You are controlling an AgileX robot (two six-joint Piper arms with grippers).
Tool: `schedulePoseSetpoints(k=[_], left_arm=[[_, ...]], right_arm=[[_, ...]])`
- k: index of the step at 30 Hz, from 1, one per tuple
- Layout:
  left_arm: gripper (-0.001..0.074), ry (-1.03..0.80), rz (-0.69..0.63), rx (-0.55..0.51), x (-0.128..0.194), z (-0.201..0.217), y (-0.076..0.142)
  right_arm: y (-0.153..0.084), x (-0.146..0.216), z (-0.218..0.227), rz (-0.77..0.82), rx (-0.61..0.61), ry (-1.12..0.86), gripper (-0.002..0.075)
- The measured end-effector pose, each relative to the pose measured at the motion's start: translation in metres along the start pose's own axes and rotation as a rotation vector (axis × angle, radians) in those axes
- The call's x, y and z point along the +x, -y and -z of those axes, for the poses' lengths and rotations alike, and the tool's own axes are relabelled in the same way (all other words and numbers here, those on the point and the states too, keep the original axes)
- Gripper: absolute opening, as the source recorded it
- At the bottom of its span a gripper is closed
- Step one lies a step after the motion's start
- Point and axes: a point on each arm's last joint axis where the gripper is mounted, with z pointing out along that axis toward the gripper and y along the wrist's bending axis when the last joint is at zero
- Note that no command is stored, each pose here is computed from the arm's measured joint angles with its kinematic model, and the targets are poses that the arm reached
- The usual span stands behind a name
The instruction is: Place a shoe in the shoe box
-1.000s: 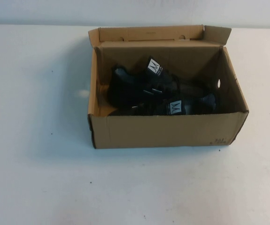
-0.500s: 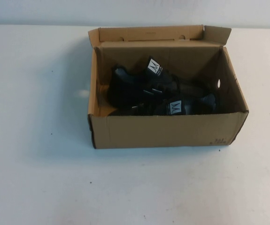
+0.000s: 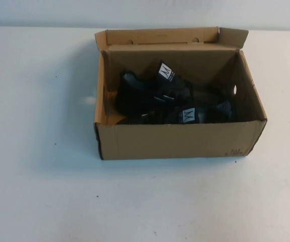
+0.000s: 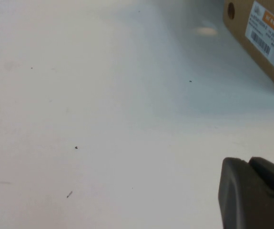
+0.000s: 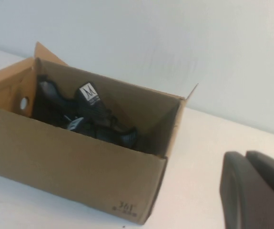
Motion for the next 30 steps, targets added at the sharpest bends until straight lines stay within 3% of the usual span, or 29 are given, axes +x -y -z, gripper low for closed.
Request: schedulePoseSetpoints(k=[5, 15, 21, 30], left_arm=[[-0.0001, 0.0, 0.0, 0.0, 0.0, 0.0, 0.0], [-0.0001, 0.0, 0.0, 0.0, 0.0, 0.0, 0.0], [-0.0001, 0.0, 0.0, 0.0, 0.0, 0.0, 0.0], [-0.0001, 0.0, 0.0, 0.0, 0.0, 0.0, 0.0]], right_arm=[[0.005, 0.0, -0.003, 0.041, 0.059, 0.044, -0.0016], [0.011, 0.053, -0.02, -0.129, 0.158, -0.054, -0.0016], [0.007, 0.099, -0.024, -0.211, 0.174, -0.112, -0.0016], [0.003, 0.114, -0.023, -0.25, 0.158, -0.249, -0.0016]])
